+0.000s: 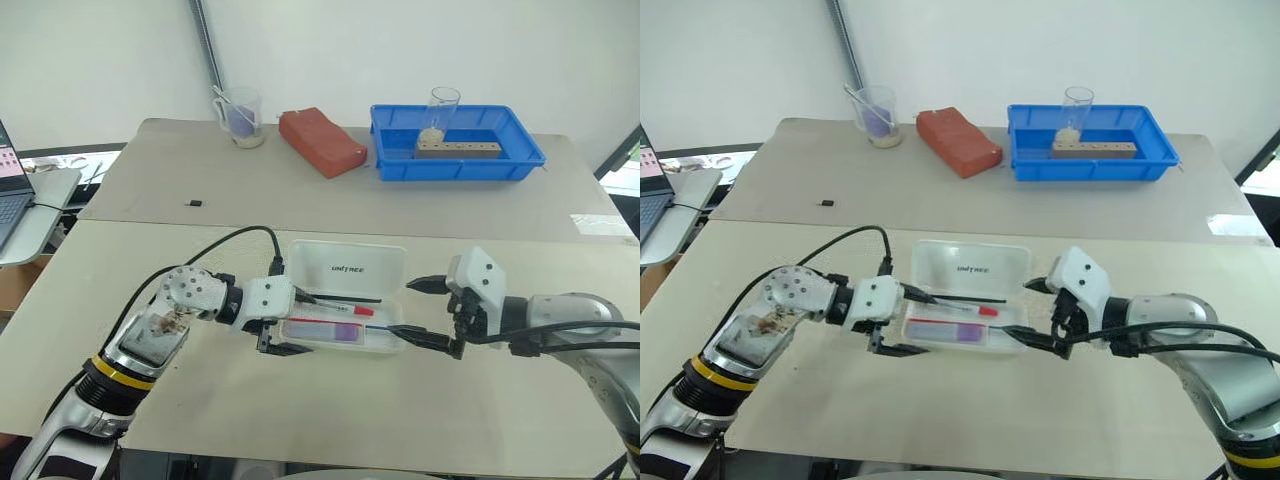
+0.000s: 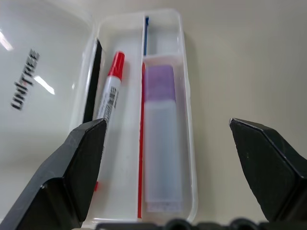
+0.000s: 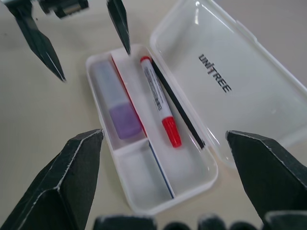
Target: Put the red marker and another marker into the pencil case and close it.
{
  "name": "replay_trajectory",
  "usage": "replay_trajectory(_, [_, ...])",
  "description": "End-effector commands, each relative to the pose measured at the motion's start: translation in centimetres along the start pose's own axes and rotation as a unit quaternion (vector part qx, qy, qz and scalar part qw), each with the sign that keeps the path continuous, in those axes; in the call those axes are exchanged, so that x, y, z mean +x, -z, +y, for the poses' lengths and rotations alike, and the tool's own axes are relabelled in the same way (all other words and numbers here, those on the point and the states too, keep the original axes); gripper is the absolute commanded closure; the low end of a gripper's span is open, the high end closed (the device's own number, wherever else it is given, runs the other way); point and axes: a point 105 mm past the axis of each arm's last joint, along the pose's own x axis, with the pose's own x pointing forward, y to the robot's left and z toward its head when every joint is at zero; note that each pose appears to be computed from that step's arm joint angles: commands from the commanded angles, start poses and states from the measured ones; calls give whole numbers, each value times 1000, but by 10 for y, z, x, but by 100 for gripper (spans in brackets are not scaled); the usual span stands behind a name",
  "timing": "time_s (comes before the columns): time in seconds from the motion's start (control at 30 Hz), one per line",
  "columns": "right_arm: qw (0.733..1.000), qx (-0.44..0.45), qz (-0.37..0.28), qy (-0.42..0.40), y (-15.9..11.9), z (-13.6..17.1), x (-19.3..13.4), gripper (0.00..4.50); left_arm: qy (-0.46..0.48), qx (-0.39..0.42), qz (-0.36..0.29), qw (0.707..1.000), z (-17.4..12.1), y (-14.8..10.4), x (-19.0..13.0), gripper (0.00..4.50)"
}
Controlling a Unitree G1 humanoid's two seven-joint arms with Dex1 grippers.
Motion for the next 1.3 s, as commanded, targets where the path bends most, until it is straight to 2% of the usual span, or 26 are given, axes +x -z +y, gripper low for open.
replay_trajectory(0.03, [996,-33,34,70,8,-38,-27,0,-35,61,-86,994,16,-54,-11,4])
replay_trajectory(0.13, [990,-40,99,95,35,-64,-44,0,-48,91,-140,985,21,-81,-11,4])
replay_trajectory(0.23, [985,-39,137,99,56,-78,-52,0,-51,106,-162,980,20,-92,-7,4])
replay_trajectory(0.43, [980,-16,182,73,87,-91,-50,0,-32,109,-162,980,10,-92,-1,4])
replay_trajectory(0.7, [981,15,177,77,103,-102,-39,0,-39,97,-163,981,6,-92,-1,4])
replay_trajectory(0.8, [980,16,183,80,104,-104,-40,83,-43,93,-160,982,6,-90,0,0])
replay_trajectory(1.07, [980,17,184,78,103,-102,-42,358,-44,90,-160,982,3,-90,0,0])
replay_trajectory(1.13, [985,3,160,63,88,-97,-35,423,-45,91,-157,982,3,-89,-2,0])
replay_trajectory(1.2, [991,-20,129,41,67,-88,-24,427,-45,91,-153,983,3,-87,-5,0])
replay_trajectory(1.3, [995,-50,78,-40,29,-51,-3,427,-28,74,-133,988,-4,-76,-8,0])
